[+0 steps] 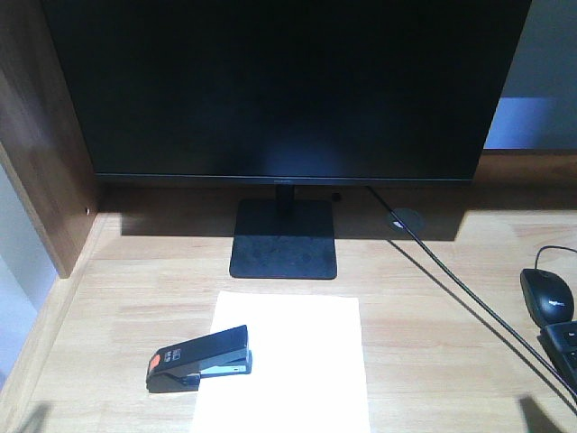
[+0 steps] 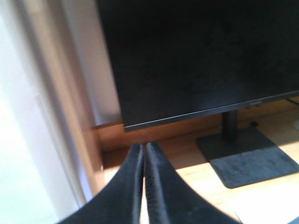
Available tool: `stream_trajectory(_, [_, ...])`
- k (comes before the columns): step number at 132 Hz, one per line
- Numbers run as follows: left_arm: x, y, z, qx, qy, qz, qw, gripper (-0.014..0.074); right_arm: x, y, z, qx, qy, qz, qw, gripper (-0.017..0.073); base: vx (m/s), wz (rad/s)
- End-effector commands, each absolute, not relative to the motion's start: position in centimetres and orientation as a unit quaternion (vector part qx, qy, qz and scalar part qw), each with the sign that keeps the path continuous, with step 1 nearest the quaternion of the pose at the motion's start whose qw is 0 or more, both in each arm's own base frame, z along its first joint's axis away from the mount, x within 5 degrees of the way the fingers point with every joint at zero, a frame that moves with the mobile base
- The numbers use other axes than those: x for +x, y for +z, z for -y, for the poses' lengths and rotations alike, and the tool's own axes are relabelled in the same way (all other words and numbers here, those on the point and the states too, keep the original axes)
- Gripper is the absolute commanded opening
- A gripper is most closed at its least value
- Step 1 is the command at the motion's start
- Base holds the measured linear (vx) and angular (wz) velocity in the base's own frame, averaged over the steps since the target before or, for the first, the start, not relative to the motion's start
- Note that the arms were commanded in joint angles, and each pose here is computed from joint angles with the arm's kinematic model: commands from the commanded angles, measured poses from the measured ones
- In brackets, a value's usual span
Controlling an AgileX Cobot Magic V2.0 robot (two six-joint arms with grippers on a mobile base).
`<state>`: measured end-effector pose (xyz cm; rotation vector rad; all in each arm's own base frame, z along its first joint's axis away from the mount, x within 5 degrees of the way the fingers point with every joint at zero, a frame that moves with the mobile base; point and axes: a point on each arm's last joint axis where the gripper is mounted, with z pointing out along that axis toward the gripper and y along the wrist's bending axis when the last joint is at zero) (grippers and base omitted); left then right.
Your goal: Grab stapler and paper to desk for stapling
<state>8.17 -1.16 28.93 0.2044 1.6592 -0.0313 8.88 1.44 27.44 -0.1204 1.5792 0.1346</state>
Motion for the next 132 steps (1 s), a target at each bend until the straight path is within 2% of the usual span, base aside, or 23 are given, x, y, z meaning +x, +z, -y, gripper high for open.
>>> stream_trajectory(1, [7.4, 28.8, 0.8, 0.056, -0.02, -0.709, 0.703, -0.0006, 8.9, 28.4, -1.3, -0.054, 0.049, -0.7, 0.71, -0.0006, 0.0, 0.0])
stream_trajectory(38, [5.1, 23.2, 0.0, -0.004, -0.009, -0.693, 0.721, -0.0006, 8.9, 28.4, -1.3, -0.054, 0.049, -0.7, 0.71, -0.0006, 0.0, 0.0])
stream_trajectory(65, [5.5, 19.8, -0.1, -0.026, -0.007, -0.705, 0.708, -0.0006, 8.9, 28.4, -1.3, -0.054, 0.05, -0.7, 0.71, -0.0006, 0.0, 0.0])
stream_trajectory(132, [5.6, 19.8, -0.2, -0.026, -0.006, -0.699, 0.714, -0.0006, 8.9, 28.4, -1.3, -0.054, 0.05, -0.7, 0.71, -0.0006, 0.0, 0.0])
